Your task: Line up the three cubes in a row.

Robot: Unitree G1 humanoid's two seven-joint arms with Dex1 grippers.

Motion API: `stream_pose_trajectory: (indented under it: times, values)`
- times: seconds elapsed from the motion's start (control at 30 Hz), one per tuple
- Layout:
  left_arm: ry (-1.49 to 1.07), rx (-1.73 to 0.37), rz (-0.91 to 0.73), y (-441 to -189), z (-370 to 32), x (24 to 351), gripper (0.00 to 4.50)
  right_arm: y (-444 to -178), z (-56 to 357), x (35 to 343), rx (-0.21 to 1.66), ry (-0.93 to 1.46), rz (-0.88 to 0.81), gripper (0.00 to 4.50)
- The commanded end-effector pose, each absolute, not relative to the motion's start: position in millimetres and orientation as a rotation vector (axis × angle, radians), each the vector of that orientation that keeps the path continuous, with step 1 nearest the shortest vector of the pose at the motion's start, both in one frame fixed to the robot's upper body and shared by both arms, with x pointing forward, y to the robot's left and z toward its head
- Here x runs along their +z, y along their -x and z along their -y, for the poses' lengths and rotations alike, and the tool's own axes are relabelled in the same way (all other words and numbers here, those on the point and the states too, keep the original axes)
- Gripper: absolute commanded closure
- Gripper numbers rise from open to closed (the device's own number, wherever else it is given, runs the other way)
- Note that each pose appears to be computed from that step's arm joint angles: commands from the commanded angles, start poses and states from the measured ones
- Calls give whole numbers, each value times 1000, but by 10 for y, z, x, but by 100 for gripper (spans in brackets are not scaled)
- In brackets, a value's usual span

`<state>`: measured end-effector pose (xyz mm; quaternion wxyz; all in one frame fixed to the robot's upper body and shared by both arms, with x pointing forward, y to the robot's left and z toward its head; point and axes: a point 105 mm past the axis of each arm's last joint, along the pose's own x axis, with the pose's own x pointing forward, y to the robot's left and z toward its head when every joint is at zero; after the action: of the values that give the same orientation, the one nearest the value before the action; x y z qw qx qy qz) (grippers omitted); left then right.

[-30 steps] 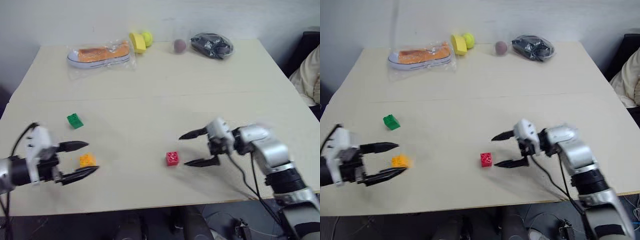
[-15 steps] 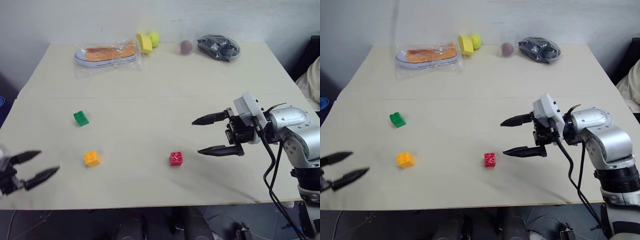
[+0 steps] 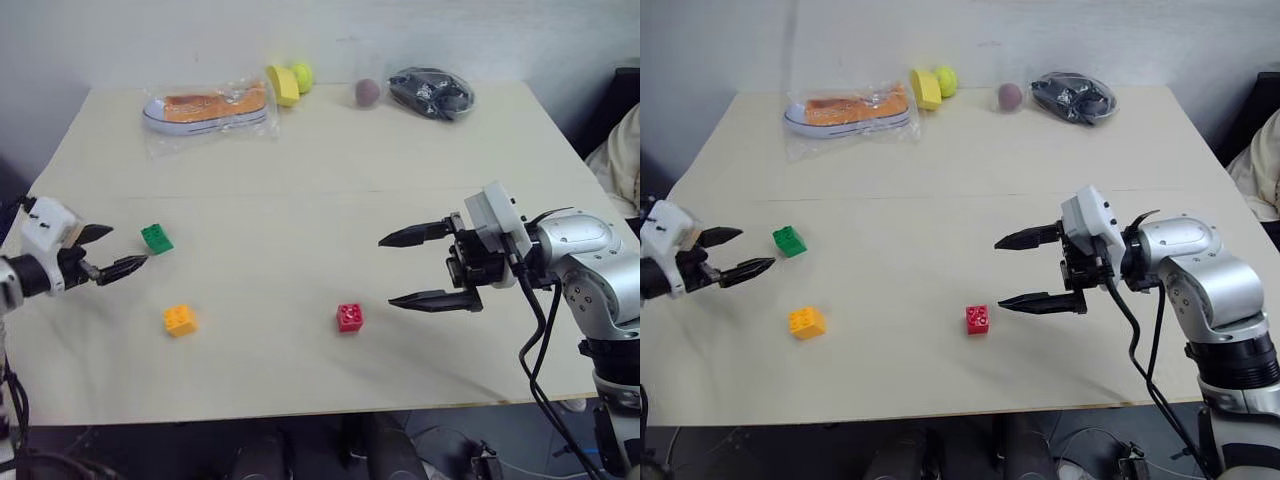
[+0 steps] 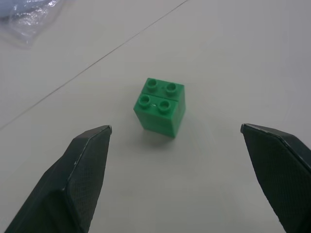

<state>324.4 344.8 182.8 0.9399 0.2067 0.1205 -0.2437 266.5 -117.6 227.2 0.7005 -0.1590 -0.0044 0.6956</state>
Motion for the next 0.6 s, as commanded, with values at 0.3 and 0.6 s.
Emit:
stream_pose_trajectory:
  times: [0.3, 0.6]
  values:
    - [-509, -528, -316, -3715, -3440, 1811, 0, -2494, 1198, 2378, 1497, 363, 57, 5]
    - [-518, -530, -386, -3855, -3331, 1684, 0, -2430, 1226, 2402, 1450, 361, 64, 5]
